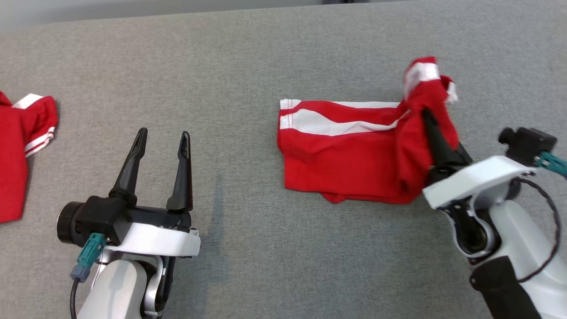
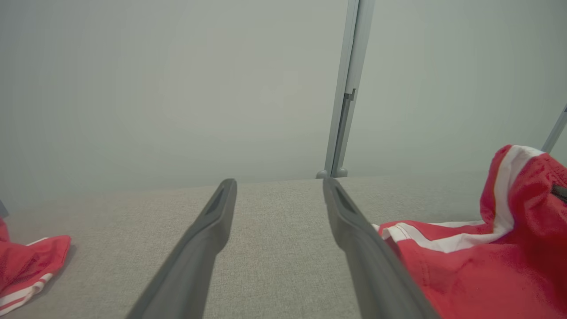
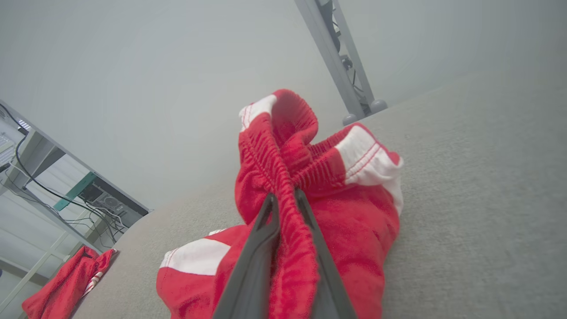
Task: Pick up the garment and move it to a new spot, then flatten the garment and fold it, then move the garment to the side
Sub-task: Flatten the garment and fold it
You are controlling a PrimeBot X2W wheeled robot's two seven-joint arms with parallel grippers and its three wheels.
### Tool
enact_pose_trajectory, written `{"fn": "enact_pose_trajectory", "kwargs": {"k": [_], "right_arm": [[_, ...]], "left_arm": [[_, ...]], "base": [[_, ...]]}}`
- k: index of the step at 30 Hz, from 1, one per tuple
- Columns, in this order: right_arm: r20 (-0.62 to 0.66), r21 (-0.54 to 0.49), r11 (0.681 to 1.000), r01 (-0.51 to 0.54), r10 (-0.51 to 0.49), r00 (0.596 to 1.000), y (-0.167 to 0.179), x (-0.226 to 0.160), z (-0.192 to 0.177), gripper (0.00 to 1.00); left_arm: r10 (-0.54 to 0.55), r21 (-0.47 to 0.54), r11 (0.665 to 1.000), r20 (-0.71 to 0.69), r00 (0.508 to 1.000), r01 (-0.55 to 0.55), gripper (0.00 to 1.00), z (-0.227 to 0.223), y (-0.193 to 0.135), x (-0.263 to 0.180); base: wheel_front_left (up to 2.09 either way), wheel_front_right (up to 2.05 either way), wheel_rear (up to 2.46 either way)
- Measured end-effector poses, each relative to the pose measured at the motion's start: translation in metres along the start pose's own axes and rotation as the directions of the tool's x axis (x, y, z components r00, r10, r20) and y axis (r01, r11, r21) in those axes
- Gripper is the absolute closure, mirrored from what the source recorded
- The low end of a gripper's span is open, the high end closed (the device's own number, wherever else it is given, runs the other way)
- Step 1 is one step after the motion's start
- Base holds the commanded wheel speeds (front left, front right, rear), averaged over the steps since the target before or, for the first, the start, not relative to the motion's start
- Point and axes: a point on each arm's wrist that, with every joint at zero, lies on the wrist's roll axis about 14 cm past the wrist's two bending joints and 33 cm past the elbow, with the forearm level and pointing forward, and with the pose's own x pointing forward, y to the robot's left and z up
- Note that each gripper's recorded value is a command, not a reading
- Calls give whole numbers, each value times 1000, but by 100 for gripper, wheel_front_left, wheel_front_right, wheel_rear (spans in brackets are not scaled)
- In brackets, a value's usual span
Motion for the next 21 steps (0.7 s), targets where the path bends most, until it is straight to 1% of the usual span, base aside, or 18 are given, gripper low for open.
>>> {"fn": "enact_pose_trajectory", "kwargs": {"k": [1, 4, 5, 9, 13, 15, 16, 17, 18, 21], "right_arm": [[-16, -31, 997, -68, 68, 998, 24, 8, -2, 100], [-73, -69, 985, -158, 153, 986, 58, 16, -17, 100], [-73, -69, 985, -158, 153, 986, 58, 16, -17, 100], [-154, -116, 968, -224, 205, 967, 82, 25, -43, 100], [-238, -158, 956, -248, 207, 949, 86, 30, -72, 100], [-281, -193, 942, -274, 214, 936, 90, 31, -86, 100], [-297, -204, 936, -287, 220, 929, 92, 31, -92, 91], [-309, -216, 929, -300, 226, 924, 94, 30, -97, 38], [-318, -227, 922, -313, 234, 919, 97, 30, -100, 0], [-320, -249, 908, -336, 250, 914, 101, 28, -104, 0]], "left_arm": [[3, 1, 1000, -1, 1000, -3, 0, 0, 1, -2], [10, -3, 1000, -6, 1000, -10, 0, 0, 3, -5], [10, -3, 1000, -6, 1000, -10, 0, 0, 3, -5], [32, -8, 999, -10, 999, -32, 0, 0, 9, -9], [57, -14, 998, -14, 998, -57, 0, 0, 16, -13], [73, -12, 997, -16, 997, -73, 0, 0, 21, -15], [78, -12, 997, -18, 997, -79, 0, -1, 23, -16], [82, -12, 997, -20, 996, -83, 0, -1, 24, -16], [85, -12, 996, -22, 996, -85, 0, -2, 25, -16], [82, -17, 996, -24, 996, -83, 0, -4, 24, -15]], "base": [[0, 0, 0], [0, 0, 0], [0, 0, 0], [0, 0, 0], [0, 0, 0], [0, 0, 0], [0, 0, 0], [0, 0, 0], [0, 0, 0], [0, 0, 0]]}}
